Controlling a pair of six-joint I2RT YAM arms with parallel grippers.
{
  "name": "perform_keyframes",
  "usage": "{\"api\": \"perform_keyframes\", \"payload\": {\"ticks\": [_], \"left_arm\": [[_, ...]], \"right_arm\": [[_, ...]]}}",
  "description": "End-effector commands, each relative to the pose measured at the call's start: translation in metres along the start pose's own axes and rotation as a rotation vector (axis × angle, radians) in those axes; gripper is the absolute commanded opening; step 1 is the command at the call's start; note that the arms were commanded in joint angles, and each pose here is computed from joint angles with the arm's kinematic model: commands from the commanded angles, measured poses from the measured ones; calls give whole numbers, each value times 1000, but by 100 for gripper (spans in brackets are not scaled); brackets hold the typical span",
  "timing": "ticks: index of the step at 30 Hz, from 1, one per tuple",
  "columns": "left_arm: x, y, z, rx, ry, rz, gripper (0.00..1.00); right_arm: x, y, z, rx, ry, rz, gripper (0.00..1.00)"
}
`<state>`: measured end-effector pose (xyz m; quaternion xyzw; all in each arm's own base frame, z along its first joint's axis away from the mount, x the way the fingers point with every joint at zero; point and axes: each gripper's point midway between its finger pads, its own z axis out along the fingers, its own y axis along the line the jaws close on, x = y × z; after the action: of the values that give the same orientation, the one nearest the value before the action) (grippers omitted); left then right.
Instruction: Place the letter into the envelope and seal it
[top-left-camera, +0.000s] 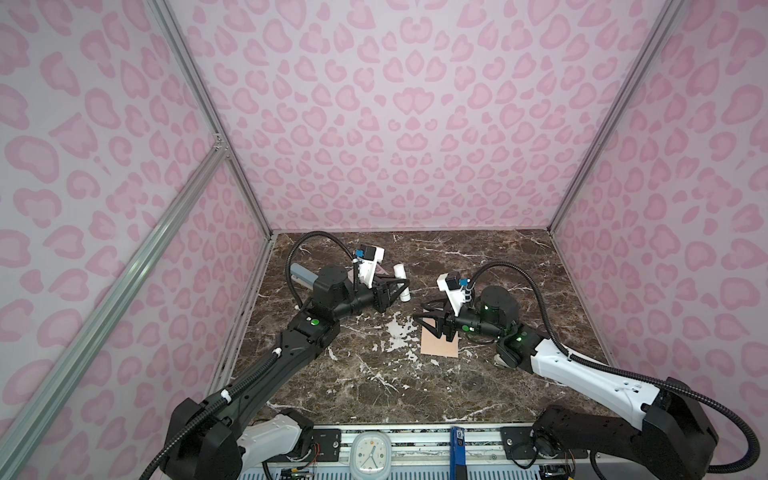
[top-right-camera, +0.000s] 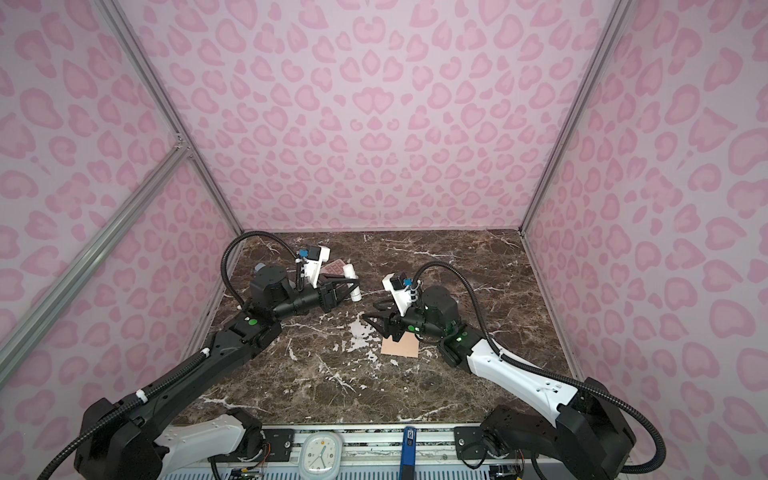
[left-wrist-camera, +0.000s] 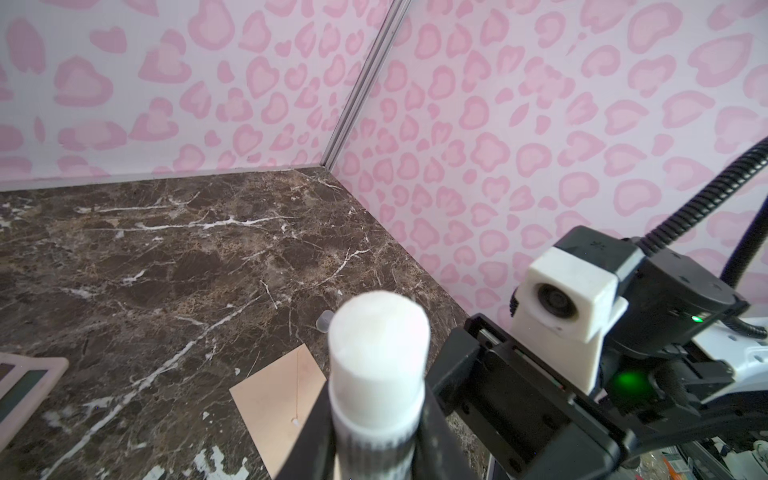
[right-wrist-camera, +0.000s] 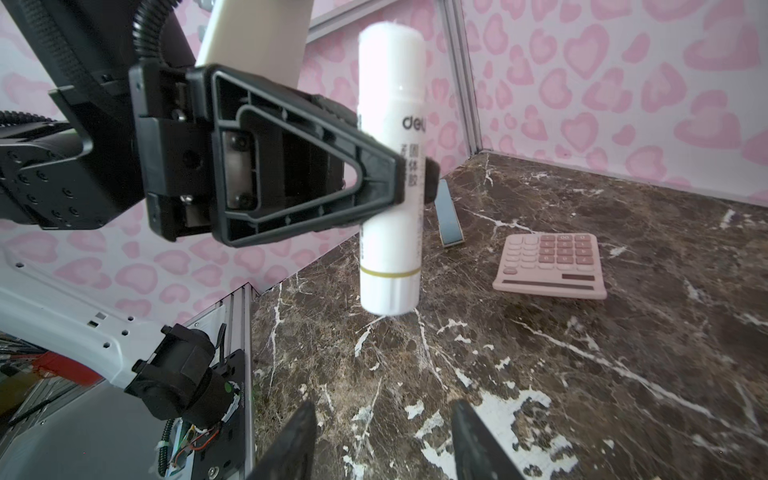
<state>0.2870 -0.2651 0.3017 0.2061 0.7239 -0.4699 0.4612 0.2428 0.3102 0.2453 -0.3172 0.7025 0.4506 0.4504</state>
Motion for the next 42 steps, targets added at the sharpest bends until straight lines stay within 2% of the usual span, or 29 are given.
{"api": "perform_keyframes", "payload": {"ticks": [1, 11, 22, 27, 37, 42], "left_arm": [[-17, -18, -9, 58, -67, 104, 5], [-12, -40, -18, 165, -63, 142, 4], [-9, -47, -23, 202, -74, 140, 4], [-7, -47, -22, 211, -69, 130, 4], [-3, -46, -22, 211, -63, 124, 5], [-3, -45, -20, 208, -62, 119, 5]], "right_arm": [[-13, 11, 2, -60, -58, -95, 56], [-27, 34, 9, -198, -103, -141, 55], [-36, 33, 16, -216, -133, -123, 52], [-39, 33, 20, -225, -135, -111, 46], [-39, 36, 23, -245, -139, -102, 25], [-41, 37, 24, -240, -141, -107, 21]]}}
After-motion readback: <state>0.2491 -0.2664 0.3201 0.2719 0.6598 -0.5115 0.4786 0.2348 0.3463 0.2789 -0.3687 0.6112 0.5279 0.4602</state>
